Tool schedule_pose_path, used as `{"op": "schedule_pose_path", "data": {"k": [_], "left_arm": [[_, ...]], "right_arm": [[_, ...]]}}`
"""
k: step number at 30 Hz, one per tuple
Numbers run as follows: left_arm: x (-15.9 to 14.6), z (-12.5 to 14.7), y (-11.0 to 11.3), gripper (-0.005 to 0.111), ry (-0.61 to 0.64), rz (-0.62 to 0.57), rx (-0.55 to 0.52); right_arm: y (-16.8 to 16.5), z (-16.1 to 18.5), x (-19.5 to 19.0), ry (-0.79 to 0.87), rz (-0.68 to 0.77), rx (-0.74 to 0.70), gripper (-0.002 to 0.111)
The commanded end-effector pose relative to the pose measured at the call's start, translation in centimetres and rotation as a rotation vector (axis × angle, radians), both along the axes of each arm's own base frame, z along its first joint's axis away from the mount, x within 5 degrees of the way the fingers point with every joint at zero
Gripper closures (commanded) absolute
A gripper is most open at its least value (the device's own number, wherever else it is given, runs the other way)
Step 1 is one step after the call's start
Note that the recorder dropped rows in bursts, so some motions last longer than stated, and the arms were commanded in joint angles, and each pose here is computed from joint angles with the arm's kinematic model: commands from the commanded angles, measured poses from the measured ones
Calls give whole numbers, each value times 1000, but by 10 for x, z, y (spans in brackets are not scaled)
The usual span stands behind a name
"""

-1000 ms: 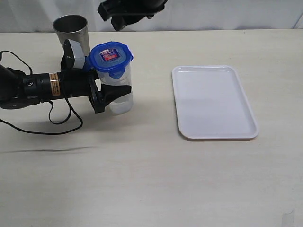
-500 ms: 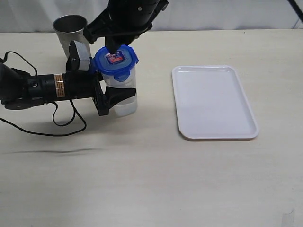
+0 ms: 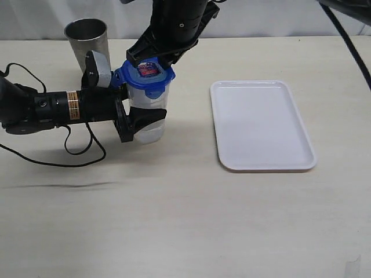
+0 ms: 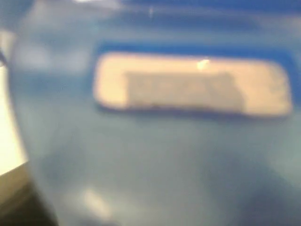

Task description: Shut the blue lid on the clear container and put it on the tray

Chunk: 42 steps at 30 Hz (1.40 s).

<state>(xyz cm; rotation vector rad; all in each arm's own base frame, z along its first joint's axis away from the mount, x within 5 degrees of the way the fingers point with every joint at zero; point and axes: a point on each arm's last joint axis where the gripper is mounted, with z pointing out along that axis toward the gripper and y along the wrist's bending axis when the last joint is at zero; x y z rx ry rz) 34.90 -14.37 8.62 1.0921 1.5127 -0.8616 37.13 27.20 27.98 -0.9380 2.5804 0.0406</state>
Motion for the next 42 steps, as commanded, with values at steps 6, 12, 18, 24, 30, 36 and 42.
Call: {"op": "schedule_pose_path", "data": {"k": [6,12,18,24,30,36,42], "left_arm": [[1,25,-2,107,-1,-10,-81],[1,24,-2,107,3,-1,-65],[3,19,-1,107,15,22,-18],[2,19,-1,107,11,16,-22],[3,10,0,107,37,32,-17],[3,10,0,107,33,27,-18],[3,10,0,107,34,28,-16]], "right_arm": [[-8,-20,7,58,-28,-67,90],[-8,-20,7,54,-27,-64,90],[-9,-20,6,84,-34,-60,90],[-10,-13,5,66,-34,-49,79],[-14,10,0,14,-32,-11,71],[-12,37,-7,-8,-30,83,71],[24,57,-25,-14,83,205,71]]}}
